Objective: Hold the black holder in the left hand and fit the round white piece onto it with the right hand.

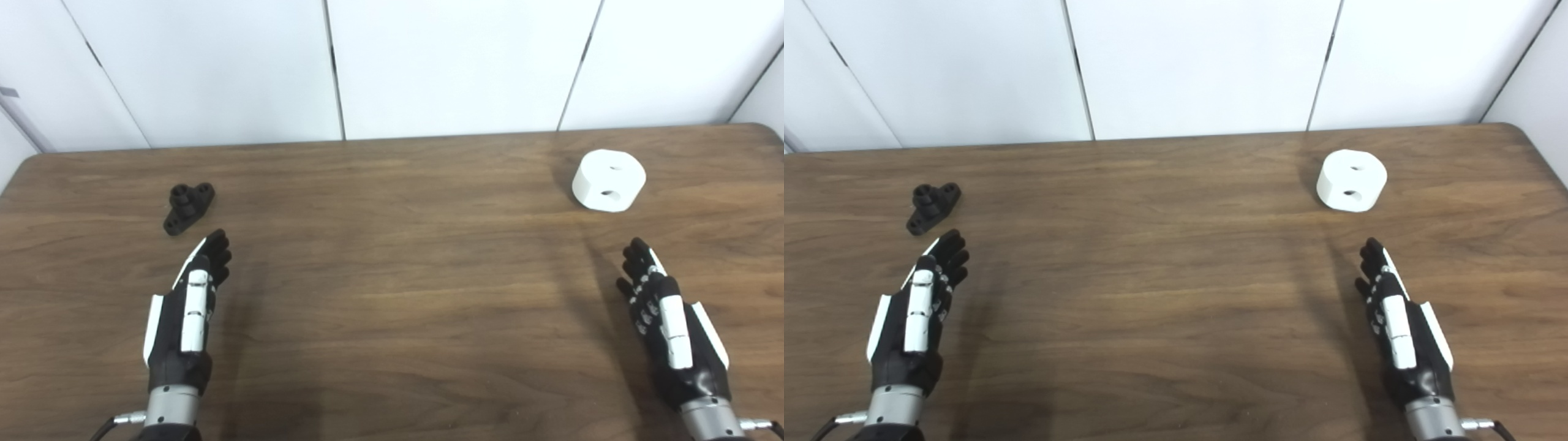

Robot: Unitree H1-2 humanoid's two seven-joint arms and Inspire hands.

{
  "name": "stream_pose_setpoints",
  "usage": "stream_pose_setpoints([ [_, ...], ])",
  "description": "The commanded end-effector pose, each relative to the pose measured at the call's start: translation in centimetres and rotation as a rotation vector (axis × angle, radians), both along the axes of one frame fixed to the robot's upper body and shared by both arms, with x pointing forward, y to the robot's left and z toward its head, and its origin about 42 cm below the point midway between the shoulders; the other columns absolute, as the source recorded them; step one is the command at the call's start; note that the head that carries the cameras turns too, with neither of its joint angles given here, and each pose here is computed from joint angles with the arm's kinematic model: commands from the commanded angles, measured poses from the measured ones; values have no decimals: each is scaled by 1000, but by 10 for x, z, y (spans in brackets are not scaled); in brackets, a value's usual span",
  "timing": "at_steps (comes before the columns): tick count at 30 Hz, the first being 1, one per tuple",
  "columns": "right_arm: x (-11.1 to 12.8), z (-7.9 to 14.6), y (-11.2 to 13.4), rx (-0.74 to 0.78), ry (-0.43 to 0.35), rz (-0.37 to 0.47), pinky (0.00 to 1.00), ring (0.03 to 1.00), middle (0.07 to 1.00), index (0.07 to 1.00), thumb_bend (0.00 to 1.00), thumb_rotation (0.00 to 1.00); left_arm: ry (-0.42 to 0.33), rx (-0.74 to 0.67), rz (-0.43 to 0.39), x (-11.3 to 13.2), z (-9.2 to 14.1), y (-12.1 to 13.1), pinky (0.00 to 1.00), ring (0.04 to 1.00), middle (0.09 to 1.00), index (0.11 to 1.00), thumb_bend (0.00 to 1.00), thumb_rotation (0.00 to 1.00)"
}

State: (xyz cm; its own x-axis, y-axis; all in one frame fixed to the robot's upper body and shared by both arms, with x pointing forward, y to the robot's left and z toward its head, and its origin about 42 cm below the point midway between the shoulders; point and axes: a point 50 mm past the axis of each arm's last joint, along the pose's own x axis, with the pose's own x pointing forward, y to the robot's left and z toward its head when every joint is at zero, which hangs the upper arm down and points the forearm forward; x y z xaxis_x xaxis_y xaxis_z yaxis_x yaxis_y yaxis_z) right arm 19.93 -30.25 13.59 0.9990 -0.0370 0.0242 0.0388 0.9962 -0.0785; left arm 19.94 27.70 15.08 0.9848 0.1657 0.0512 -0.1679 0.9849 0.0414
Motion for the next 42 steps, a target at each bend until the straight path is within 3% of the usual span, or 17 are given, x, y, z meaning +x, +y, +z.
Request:
stream_pose_setpoints([
  [1, 3, 10, -4, 0, -51, 5, 1000, 1000, 979, 980, 613, 1000, -11, 5, 10, -15, 0, 0, 939, 909, 903, 886, 415, 933],
  [28, 3, -6, -25, 7, -66, 13, 1000, 995, 971, 981, 601, 1000, 14, 35, 13, -16, -11, -22, 956, 924, 917, 898, 410, 945],
  [42, 5, -21, -42, 9, -62, 26, 1000, 1000, 994, 996, 686, 1000, 8, 49, 14, -15, -28, -36, 938, 915, 912, 892, 426, 925],
])
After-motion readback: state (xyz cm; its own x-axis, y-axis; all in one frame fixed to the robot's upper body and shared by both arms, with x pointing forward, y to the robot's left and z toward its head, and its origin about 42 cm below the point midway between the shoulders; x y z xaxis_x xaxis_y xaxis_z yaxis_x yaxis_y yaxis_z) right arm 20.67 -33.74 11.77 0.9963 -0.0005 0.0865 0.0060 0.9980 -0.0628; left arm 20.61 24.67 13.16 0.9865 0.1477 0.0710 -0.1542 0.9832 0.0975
